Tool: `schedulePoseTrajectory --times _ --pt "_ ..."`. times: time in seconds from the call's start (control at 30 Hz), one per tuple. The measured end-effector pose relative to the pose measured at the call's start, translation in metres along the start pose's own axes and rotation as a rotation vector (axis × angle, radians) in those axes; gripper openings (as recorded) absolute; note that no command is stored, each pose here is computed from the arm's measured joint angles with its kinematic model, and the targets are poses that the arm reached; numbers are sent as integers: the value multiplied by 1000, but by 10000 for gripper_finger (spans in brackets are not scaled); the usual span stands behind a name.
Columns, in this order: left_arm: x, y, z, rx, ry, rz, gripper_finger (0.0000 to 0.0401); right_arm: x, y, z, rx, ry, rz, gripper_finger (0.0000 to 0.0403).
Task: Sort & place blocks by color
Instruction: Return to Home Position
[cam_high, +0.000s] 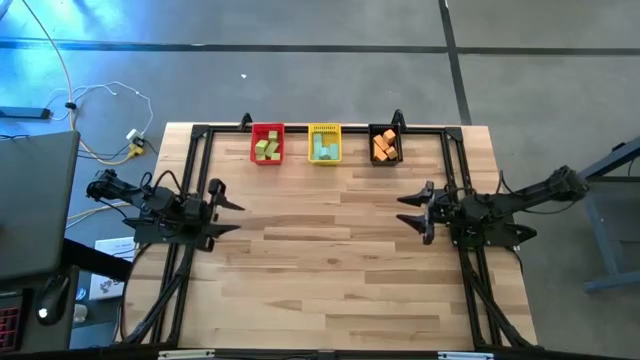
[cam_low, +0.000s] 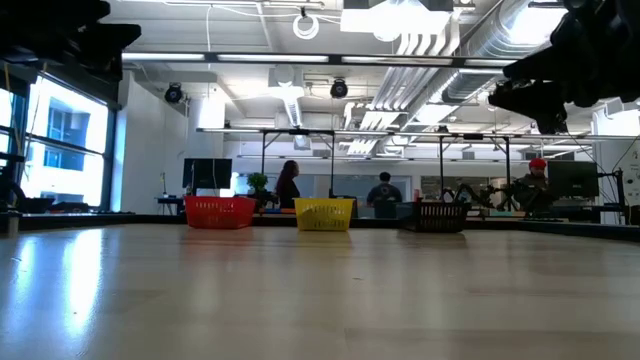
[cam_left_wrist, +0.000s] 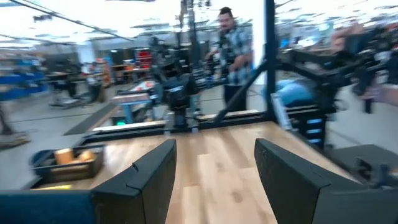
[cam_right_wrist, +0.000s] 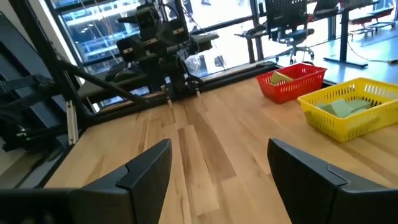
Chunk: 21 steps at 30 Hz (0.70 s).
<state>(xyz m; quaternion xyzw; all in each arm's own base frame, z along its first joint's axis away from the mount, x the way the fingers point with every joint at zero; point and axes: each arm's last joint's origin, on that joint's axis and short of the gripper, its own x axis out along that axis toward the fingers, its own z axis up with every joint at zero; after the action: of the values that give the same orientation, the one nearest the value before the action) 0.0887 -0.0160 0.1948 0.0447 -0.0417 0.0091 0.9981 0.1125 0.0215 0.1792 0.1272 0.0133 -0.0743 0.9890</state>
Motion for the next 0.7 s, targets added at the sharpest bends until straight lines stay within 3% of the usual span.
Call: schedulePoseTrajectory --times 0.47,0.7 --pt "-1 10 -5 102 93 318 204 -22 -16 -1 -49 -33 -153 251" --pt "-1 16 -11 104 151 374 204 -23 -20 -2 -51 -22 -274 251"
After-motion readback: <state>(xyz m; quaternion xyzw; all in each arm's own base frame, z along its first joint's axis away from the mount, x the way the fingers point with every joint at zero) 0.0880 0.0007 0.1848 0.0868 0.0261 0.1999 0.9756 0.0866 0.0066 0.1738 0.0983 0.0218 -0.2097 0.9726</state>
